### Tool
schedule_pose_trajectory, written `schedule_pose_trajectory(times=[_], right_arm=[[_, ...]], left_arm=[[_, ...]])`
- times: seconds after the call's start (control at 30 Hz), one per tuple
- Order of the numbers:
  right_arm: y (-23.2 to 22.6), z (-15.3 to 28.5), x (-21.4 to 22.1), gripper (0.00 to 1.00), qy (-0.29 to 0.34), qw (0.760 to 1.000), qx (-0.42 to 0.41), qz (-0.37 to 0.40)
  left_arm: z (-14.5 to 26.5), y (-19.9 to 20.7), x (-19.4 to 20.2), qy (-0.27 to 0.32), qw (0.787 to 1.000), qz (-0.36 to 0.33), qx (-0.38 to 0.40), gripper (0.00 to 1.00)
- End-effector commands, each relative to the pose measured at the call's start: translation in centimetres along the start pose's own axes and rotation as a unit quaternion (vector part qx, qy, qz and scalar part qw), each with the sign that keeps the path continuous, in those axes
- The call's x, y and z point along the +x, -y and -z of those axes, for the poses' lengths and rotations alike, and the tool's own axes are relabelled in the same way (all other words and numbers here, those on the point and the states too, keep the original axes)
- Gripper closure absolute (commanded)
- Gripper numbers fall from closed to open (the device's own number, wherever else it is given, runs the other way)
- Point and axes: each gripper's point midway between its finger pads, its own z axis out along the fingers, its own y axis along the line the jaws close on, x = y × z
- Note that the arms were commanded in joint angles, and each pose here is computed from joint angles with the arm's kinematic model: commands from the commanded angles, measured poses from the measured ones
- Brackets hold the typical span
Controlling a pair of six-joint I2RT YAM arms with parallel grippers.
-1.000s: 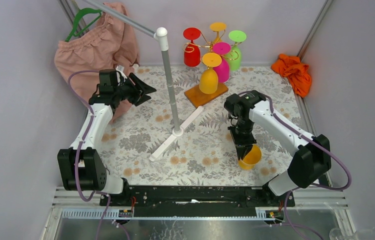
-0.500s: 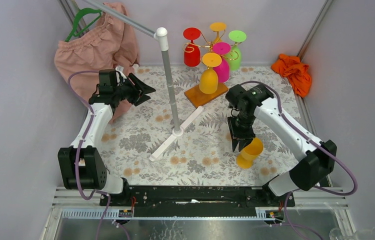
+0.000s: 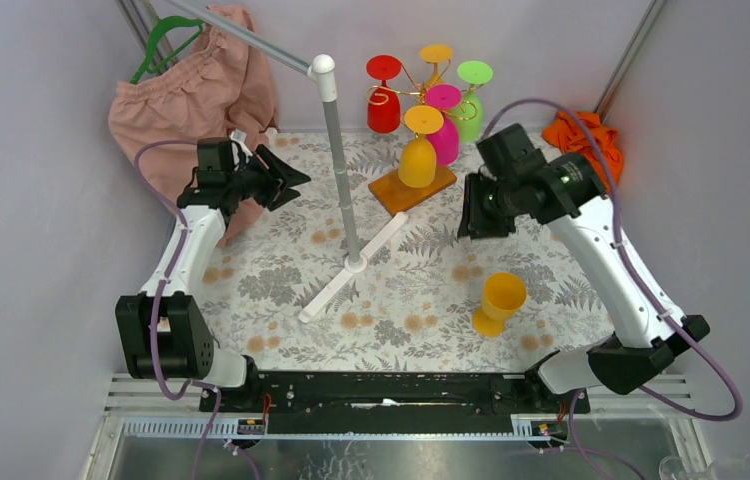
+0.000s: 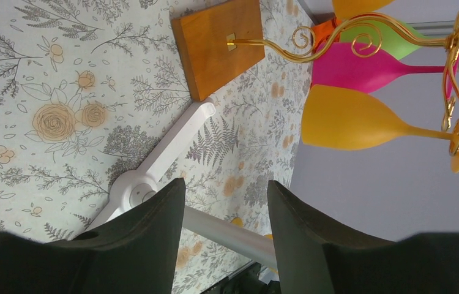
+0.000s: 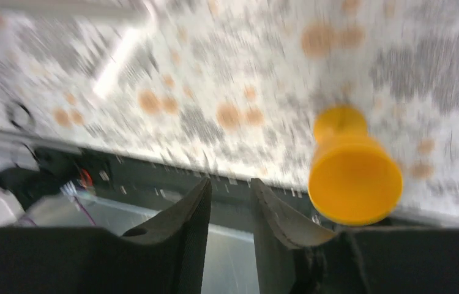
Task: Take the wine glass off the wine glass rack
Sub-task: Place the wine glass at the center of the board, then pick up the wine glass from the wine rack.
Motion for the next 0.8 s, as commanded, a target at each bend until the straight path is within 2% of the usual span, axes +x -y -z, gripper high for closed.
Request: schedule_pose_trajectory(times=[0.0,0.2,0.27,0.4,0.43,0.53,0.63,0.7,0.77], right_arm=[[-3.0,4.4,-9.6,0.65,0.22,0.974,-0.044,0.001],[-3.6,9.6,-19.9,0.68,0.394,0.917,-0.064,-0.024],[-2.5,10.6,-23.0,0.65,0.415,0.903,-0.097,-0.051],[1.4,11.0,-28.0,0.63,0.434,0.887,-0.114,-0.109],[2.3,10.9,-29.1,0.6,0.437,0.885,-0.115,-0.114],[5.0,8.7,-32.2,0.56,0.42,0.888,-0.127,-0.137],[7.0,5.6,-34.7,0.55,0.393,0.892,-0.159,-0.158],[8.2,3.8,-36.2,0.55,0.38,0.89,-0.182,-0.171],[8.3,2.5,-37.6,0.55,0.379,0.887,-0.204,-0.166]], left_arm=[[0.2,2.1,-2.3,0.036,0.998,-0.027,0.032,0.4],[-0.1,4.5,-3.0,0.039,0.994,-0.03,0.097,0.38],[-0.4,5.8,-3.4,0.034,0.99,-0.031,0.131,0.37],[-1.2,7.7,-4.4,0.017,0.985,-0.023,0.172,0.37],[-1.4,8.1,-4.9,0.02,0.984,-0.028,0.175,0.37],[-1.9,8.6,-6.4,0.035,0.985,-0.043,0.166,0.36],[-2.6,7.6,-8.8,0.088,0.991,-0.063,0.075,0.39],[-2.4,7.3,-9.9,0.133,0.987,-0.095,0.004,0.38],[-2.2,7.9,-10.0,0.148,0.984,-0.103,-0.01,0.38]])
